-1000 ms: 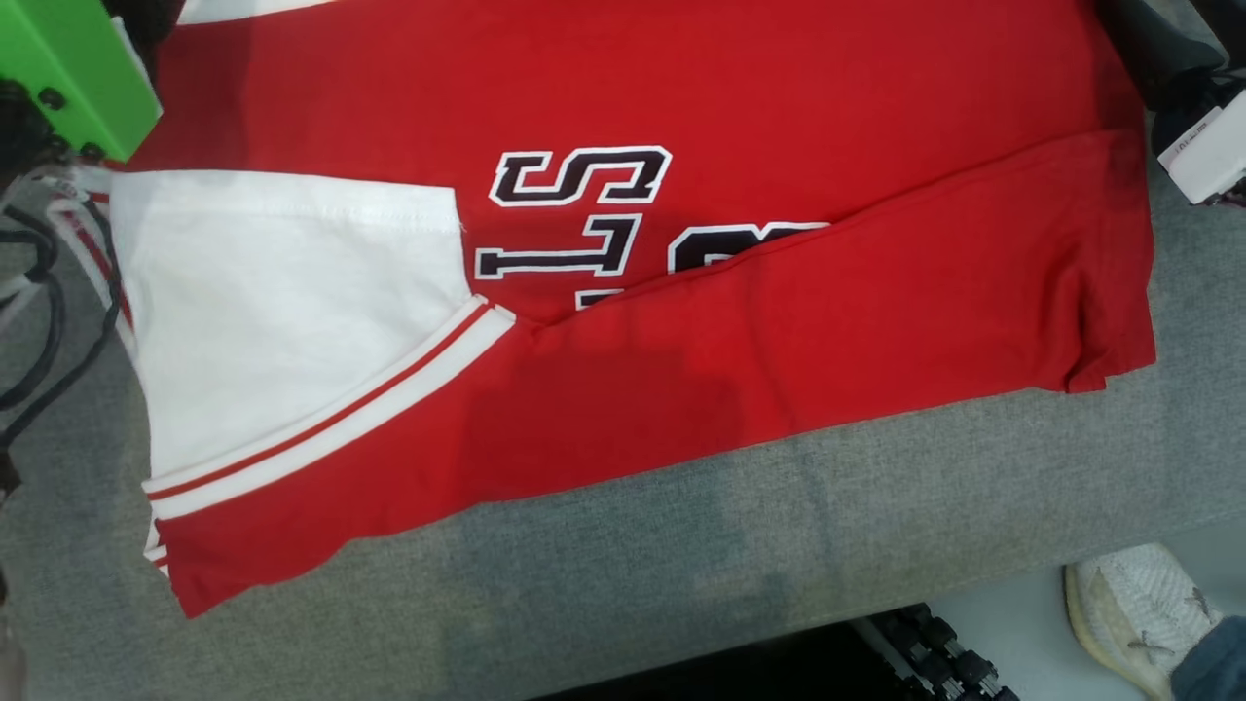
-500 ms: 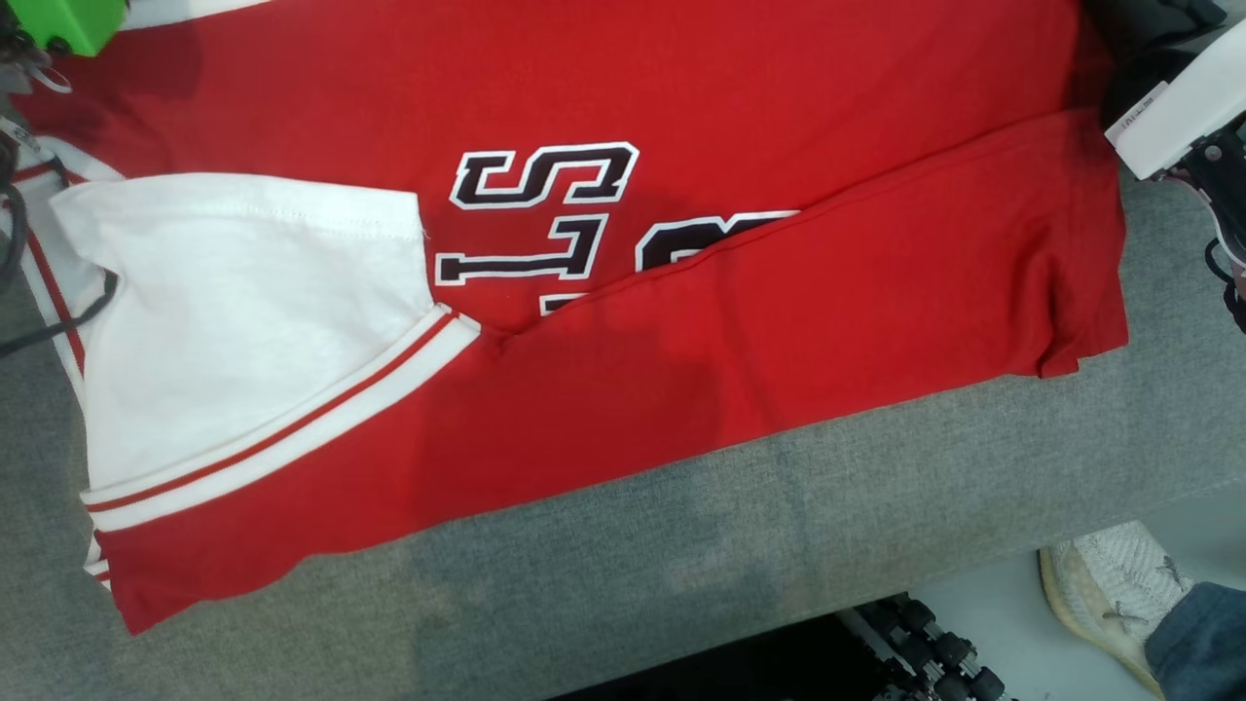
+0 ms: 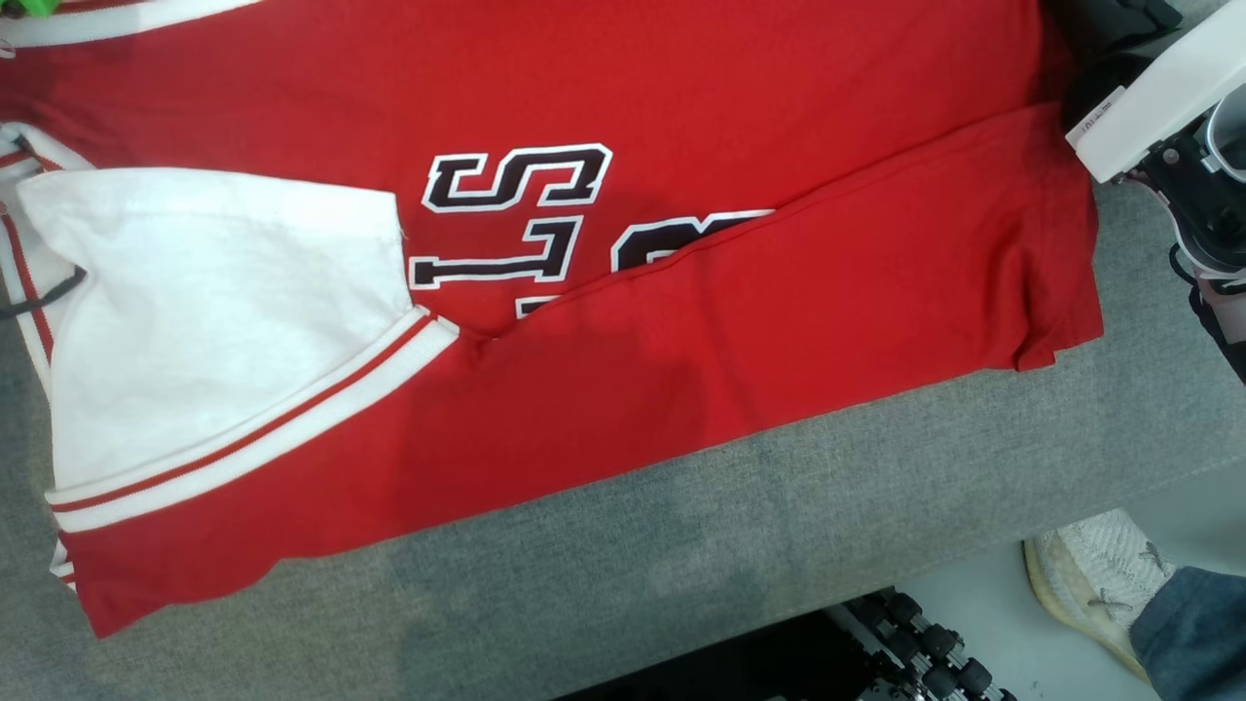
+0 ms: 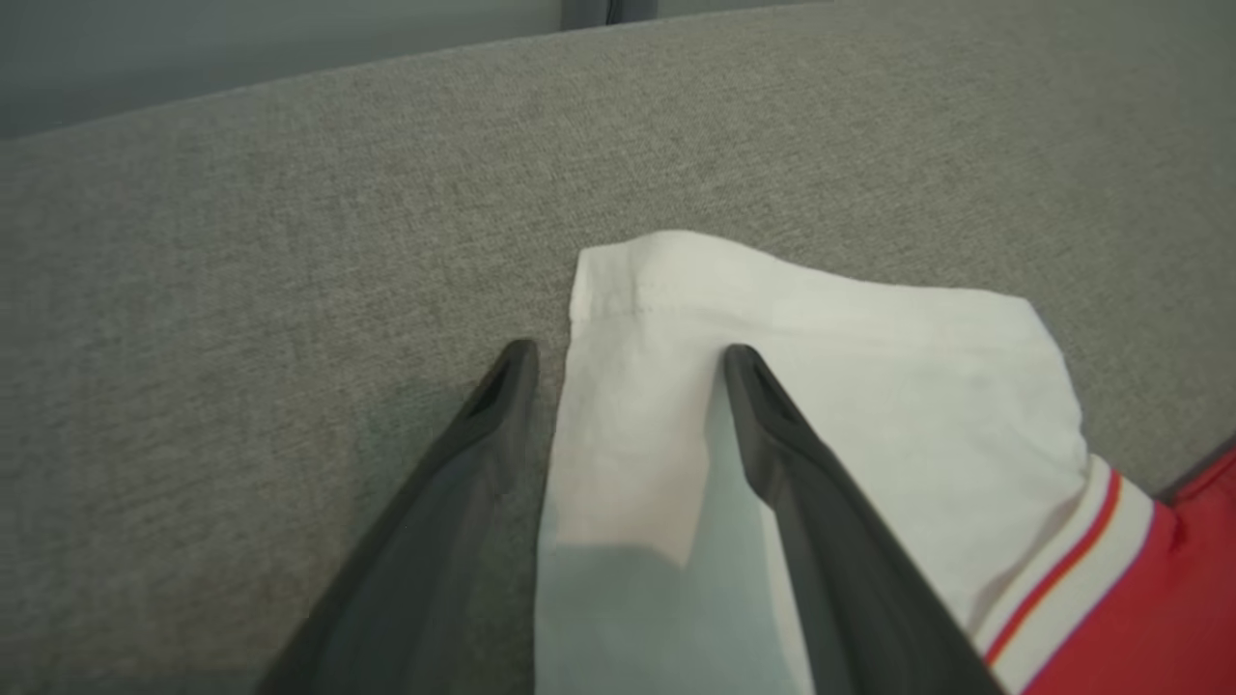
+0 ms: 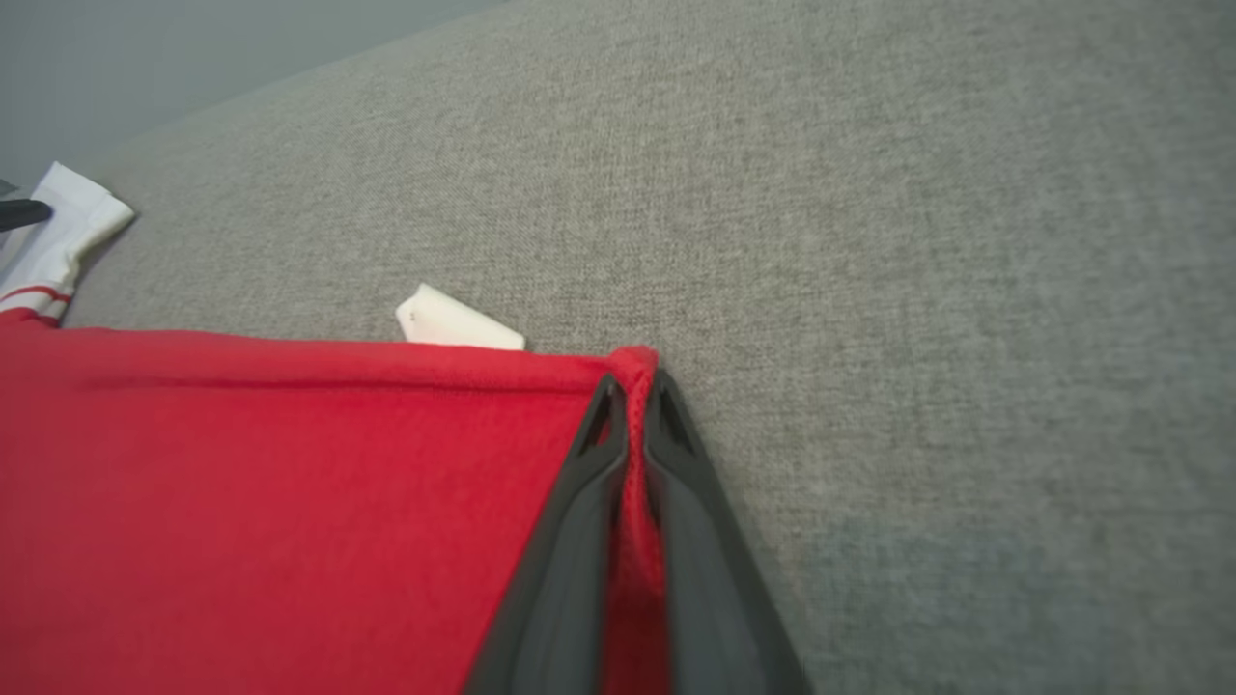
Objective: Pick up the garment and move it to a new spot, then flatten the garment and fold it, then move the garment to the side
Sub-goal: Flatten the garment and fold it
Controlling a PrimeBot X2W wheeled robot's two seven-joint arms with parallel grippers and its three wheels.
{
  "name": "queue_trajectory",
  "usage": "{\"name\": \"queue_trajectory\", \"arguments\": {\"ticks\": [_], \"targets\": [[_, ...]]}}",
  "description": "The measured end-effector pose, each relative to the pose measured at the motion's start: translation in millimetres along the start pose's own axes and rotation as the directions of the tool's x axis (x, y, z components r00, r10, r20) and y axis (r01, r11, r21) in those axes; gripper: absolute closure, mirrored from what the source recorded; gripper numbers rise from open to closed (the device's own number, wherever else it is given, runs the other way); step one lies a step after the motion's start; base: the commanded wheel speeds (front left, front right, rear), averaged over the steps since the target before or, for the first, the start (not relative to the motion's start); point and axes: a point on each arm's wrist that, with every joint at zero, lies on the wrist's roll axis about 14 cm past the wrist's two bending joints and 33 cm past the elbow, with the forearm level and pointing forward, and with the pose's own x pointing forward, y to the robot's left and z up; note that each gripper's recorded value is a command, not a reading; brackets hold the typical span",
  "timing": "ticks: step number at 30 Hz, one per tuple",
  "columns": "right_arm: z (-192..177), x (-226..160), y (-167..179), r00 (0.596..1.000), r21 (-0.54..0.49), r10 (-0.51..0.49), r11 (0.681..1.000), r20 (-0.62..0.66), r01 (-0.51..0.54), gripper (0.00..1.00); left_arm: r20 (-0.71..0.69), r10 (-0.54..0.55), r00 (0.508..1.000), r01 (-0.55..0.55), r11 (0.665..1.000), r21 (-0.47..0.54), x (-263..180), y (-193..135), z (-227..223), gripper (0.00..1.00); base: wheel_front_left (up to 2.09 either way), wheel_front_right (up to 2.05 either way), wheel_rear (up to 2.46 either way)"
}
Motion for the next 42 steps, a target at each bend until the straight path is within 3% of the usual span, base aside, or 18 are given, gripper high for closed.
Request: {"name": "queue_trajectory", "arguments": {"ticks": [20, 21, 22, 25, 26, 42], "targets": [[-8, -2, 14, 0.999, 0.001, 0.042, 0.999, 0.011, -0.042, 0.97, -0.01, 0.025, 1.0, -0.025, 0.999, 0.036, 10, 7, 3, 0.01, 0.0, 0.0, 0.0], [-8, -2, 15, 0.999, 0.005, 0.042, 0.999, 0.01, -0.042, 0.97, -0.011, 0.02, 1.0, -0.02, 0.999, 0.037, 11, 6, 2, 0.33, 0.0, 0.0, 0.0], [-8, -2, 15, 0.999, 0.007, 0.043, 0.999, 0.013, -0.043, 0.97, -0.014, 0.015, 1.0, -0.015, 0.999, 0.037, 11, 4, 1, 0.51, 0.0, 0.0, 0.0], [-9, -3, 16, 0.999, 0.005, 0.046, 0.999, 0.01, -0.046, 0.97, -0.02, 0.007, 1.0, -0.006, 0.999, 0.037, 13, 1, 0, 0.77, 0.0, 0.0, 0.0], [-9, -3, 16, 0.999, 0.007, 0.047, 0.999, 0.011, -0.047, 0.97, -0.015, 0.003, 1.0, -0.002, 0.999, 0.04, 13, 0, 1, 1.0, 0.0, 0.0, 0.0], [-13, -19, 19, 0.998, 0.01, 0.044, 0.999, 0.037, -0.045, 1.0, 0.076, -0.107, 0.991, 0.102, 0.993, 0.062, -6, -38, 22, 1.0, 0.0, 0.0, 0.0]]}}
